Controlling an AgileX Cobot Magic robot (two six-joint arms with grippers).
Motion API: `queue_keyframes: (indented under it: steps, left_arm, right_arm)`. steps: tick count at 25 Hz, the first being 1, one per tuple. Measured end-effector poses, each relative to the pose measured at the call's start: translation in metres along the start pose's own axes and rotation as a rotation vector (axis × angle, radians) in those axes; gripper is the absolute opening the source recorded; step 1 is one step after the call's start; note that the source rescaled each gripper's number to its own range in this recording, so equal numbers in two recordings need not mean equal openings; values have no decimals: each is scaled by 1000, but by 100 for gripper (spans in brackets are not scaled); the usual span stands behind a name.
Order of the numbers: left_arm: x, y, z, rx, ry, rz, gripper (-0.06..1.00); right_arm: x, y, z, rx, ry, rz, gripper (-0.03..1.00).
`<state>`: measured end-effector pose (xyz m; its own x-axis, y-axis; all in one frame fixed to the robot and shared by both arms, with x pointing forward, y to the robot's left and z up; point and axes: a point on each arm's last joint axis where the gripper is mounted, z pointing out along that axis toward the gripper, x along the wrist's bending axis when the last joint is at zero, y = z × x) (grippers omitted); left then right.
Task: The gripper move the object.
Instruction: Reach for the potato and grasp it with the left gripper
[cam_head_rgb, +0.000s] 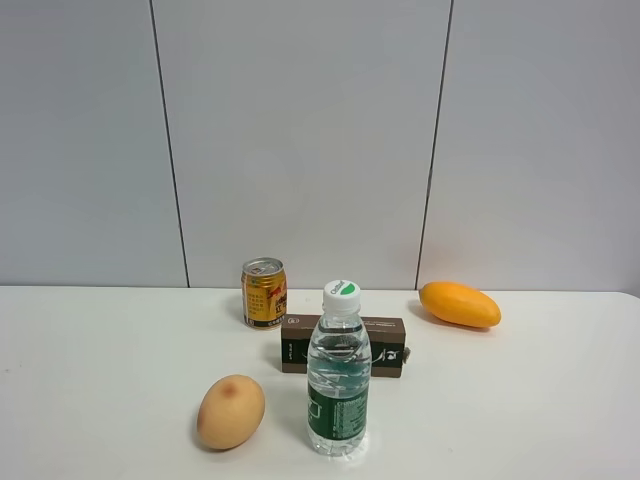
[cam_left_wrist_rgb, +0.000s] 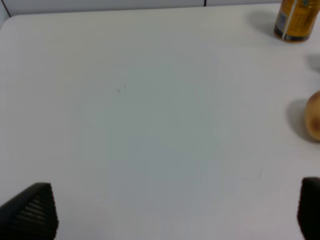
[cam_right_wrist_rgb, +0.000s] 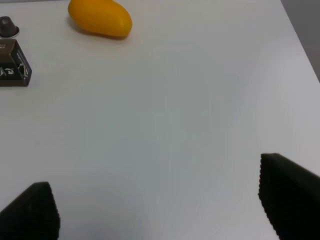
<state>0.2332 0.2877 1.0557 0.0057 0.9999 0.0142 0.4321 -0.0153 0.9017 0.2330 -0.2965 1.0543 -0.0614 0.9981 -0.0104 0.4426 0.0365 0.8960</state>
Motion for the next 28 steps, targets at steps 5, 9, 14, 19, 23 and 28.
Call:
queue_keyframes:
  steps: [5,9,14,19,23,28]
  left_arm:
    - [0,0,0,0,0,0,100]
    - [0,0,0,0,0,0,100]
    - [0,0,0,0,0,0,100]
    - [0,0,0,0,0,0,100]
    - [0,0,0,1,0,-3,100]
    - [2,21,1,33,-2,-11,100]
  right_arm:
    - [0,0,0,0,0,0,100]
    - [0,0,0,0,0,0,100]
    - [0,0,0,0,0,0,100]
    - [0,0,0,0,0,0,100]
    - [0,0,0,0,0,0,100]
    - [0,0,0,0,0,0,100]
